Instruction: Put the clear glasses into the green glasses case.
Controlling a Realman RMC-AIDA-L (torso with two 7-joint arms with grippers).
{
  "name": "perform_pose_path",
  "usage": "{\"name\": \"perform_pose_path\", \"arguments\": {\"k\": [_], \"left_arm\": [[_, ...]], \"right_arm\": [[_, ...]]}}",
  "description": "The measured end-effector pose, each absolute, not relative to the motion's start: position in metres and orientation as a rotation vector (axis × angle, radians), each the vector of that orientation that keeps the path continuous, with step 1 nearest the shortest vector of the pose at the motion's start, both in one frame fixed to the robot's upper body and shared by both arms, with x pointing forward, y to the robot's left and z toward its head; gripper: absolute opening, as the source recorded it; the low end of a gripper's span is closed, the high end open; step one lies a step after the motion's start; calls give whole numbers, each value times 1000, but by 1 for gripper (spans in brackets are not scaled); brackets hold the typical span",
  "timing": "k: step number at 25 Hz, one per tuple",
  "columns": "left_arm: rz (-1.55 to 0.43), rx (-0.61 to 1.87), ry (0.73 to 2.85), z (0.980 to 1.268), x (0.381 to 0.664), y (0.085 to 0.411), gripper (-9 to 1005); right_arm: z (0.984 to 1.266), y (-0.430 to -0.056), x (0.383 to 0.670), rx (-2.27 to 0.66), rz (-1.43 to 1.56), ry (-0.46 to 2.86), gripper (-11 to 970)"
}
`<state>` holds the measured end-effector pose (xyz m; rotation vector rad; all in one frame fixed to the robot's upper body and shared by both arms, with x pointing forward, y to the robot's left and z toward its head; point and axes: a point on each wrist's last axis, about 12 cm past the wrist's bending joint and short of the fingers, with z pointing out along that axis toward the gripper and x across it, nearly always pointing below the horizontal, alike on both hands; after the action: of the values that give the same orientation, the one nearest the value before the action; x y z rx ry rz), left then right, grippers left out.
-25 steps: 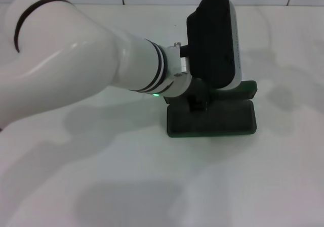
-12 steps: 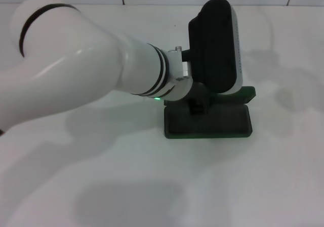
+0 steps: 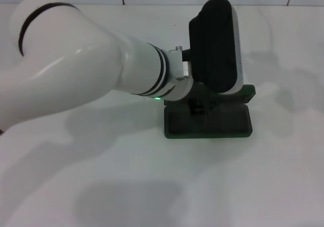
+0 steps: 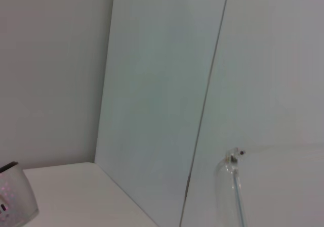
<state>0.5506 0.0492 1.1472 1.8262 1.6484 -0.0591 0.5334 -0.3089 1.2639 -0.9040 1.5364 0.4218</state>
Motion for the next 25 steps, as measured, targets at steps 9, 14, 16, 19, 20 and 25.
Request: {"name": "perform_pose_path", "arguments": {"k": [9, 14, 16, 19, 20, 25], "left_arm": [[-76, 1789, 1585, 1168, 546, 43, 438], [-5, 1602, 1555, 1207, 549, 67, 434], [44, 1477, 1561, 1229, 549, 91, 432], [36, 1283, 1576, 1259, 544, 127, 430], [27, 1244, 1582, 1263, 542, 135, 429], [-200, 979, 1575, 1281, 533, 184, 425]], "right_arm": [[1262, -322, 528, -866, 439, 1540, 55], [1261, -333, 523, -857, 472, 1519, 56], [1262, -336, 521, -864, 493, 1499, 56], [1261, -338, 518, -885, 506, 1486, 56], [1258, -338, 517, -897, 516, 1485, 56], [1240, -332, 517, -960, 637, 1440, 56]]}}
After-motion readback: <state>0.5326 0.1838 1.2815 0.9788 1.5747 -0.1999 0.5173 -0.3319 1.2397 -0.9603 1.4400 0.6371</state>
